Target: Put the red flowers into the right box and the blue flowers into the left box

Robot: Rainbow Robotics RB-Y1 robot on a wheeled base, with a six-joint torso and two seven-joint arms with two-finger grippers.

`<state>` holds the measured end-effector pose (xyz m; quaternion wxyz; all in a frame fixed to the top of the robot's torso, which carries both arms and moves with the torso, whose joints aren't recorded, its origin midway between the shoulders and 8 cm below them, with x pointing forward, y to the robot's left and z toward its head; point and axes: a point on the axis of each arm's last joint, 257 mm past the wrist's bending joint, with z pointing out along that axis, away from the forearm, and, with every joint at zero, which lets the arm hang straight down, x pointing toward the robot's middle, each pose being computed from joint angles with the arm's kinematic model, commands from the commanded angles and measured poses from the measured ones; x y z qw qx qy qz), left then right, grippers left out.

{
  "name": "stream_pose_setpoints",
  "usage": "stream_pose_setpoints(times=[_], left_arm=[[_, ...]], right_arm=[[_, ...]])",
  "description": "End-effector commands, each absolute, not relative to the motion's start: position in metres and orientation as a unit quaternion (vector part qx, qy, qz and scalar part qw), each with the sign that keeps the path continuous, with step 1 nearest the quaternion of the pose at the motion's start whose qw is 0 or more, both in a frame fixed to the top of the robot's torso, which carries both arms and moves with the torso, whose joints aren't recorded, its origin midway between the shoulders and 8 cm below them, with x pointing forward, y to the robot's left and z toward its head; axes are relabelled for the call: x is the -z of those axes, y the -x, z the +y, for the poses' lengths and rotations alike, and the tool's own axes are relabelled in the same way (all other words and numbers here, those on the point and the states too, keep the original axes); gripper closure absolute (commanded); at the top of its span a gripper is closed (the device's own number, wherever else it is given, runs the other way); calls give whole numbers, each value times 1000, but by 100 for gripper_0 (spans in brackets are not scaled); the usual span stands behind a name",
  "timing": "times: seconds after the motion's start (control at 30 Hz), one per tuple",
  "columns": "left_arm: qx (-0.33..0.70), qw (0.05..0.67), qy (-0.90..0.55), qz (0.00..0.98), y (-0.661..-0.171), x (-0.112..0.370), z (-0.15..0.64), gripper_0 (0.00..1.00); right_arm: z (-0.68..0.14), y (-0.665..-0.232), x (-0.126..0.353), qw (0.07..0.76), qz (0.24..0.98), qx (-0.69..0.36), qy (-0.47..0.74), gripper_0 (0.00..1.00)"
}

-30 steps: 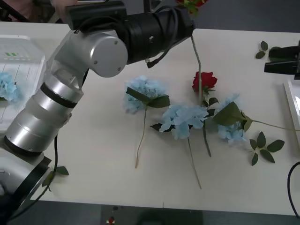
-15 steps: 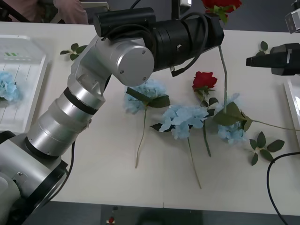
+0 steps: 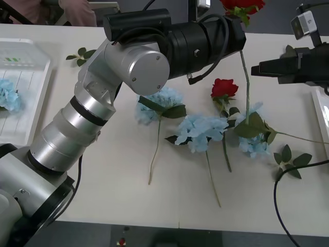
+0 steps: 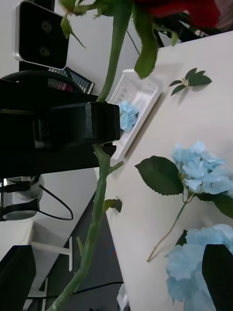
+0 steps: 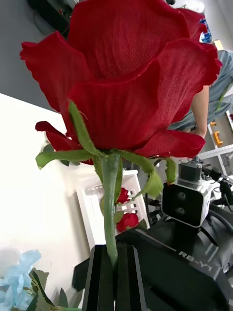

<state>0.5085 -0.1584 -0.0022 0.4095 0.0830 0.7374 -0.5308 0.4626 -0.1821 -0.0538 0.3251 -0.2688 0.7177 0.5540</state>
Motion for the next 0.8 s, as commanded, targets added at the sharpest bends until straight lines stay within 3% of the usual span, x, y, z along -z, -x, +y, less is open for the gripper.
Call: stream_pose_setpoints(times=[0.03,0.23,0.27,0.3,0.33,0.37,0.8], left_arm=[[543,422,-83,721,-508,-26,-160,100],[543,422,-83,721,-508,-26,-160,100],[543,422,-83,721,-508,-26,-160,100],[543,422,-83,721,-508,-26,-160,100],[543,422,-83,721,-508,-26,-160,100],[543,422,-83,721,-508,-26,-160,100],[543,422,-83,721,-508,-26,-160,100]], right_arm=[[-157,-459,44,329,699,-563,294,0],[-135,-455,50,326,683,-574,313,0],[-132,-454,51,325,681,-575,316,10],[-130,-454,52,324,681,-575,317,48],[-129,-453,52,323,680,-576,318,62],[-127,-454,53,322,682,-575,318,100],[-119,-459,42,338,667,-587,311,100]])
